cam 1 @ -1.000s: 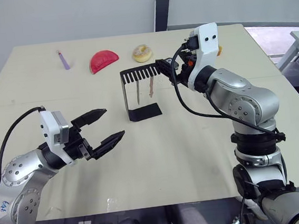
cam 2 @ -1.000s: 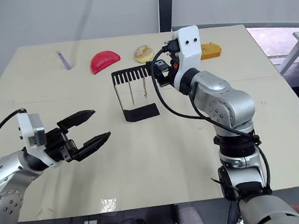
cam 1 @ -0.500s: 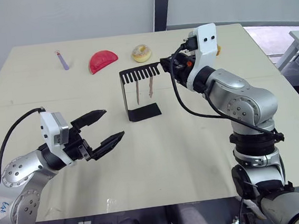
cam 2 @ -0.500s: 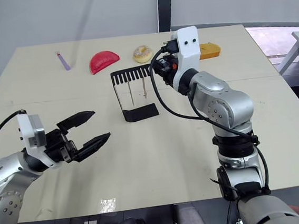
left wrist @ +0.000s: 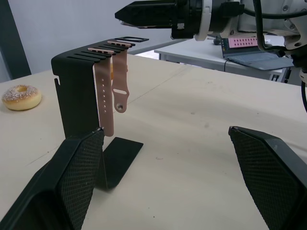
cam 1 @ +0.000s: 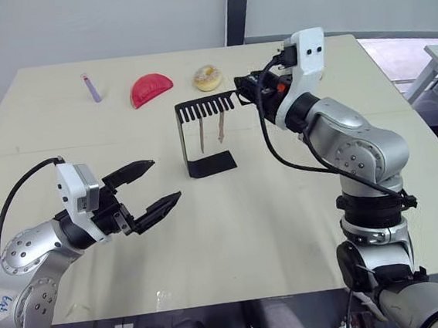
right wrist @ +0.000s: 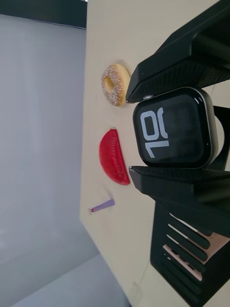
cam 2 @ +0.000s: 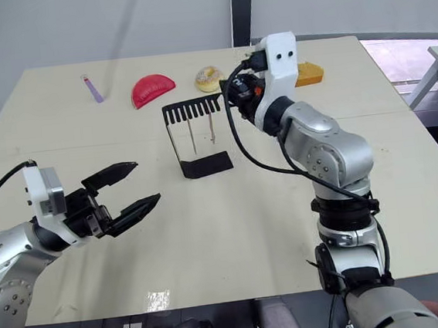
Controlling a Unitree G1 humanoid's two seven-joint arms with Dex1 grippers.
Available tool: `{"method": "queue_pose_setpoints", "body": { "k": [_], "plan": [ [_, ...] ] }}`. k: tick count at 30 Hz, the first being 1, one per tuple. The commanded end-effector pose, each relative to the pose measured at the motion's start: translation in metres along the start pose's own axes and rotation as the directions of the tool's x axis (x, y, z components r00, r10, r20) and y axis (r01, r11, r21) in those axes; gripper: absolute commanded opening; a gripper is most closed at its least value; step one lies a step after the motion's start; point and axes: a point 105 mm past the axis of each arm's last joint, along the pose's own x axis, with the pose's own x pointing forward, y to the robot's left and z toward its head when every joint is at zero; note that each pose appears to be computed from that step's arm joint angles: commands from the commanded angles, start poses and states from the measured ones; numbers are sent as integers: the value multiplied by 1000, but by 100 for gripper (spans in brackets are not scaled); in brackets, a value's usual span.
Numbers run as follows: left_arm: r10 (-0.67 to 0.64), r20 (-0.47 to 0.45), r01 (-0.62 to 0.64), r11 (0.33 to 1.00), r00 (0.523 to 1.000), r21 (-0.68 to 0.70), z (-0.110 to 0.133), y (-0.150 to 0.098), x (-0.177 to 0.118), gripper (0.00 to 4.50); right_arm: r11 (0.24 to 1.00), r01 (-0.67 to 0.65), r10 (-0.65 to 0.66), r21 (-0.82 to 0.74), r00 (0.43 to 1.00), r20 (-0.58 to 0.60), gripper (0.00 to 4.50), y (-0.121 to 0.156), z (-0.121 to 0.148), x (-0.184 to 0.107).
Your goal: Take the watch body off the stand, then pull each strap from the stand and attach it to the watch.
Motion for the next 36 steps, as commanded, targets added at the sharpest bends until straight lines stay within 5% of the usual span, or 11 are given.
{"method": "queue_pose_setpoints", "body": {
  "k": [1, 8, 13, 19, 24, 36],
  "plan": [
    [-15, 36, 14, 999, 999, 39, 12, -3, 0, 450, 999, -33, 35, -11, 992, 122, 158, -2, 29, -12],
    [-115, 17, 115, 993, 993, 15, 11, -9, 3, 450, 994, 89, -80, -60, 987, 140, 158, -43, 16, -71],
    [-218, -1, 218, 976, 976, -14, 9, -17, 8, 450, 982, 176, -172, -65, 983, 66, 158, -57, -24, -107],
    [-337, -34, 338, 940, 941, 35, 2, -25, 19, 450, 966, 253, -257, -44, 960, -111, 158, -63, -107, -138],
    [-380, -55, 383, 923, 923, 43, 1, -29, 22, 450, 948, 307, -319, -88, 926, -202, 158, -72, -147, -153],
    [-355, -65, 358, 933, 933, 31, -2, -30, 20, 450, 933, 346, -360, -103, 909, -209, 158, -75, -173, -161]
  ]
}}
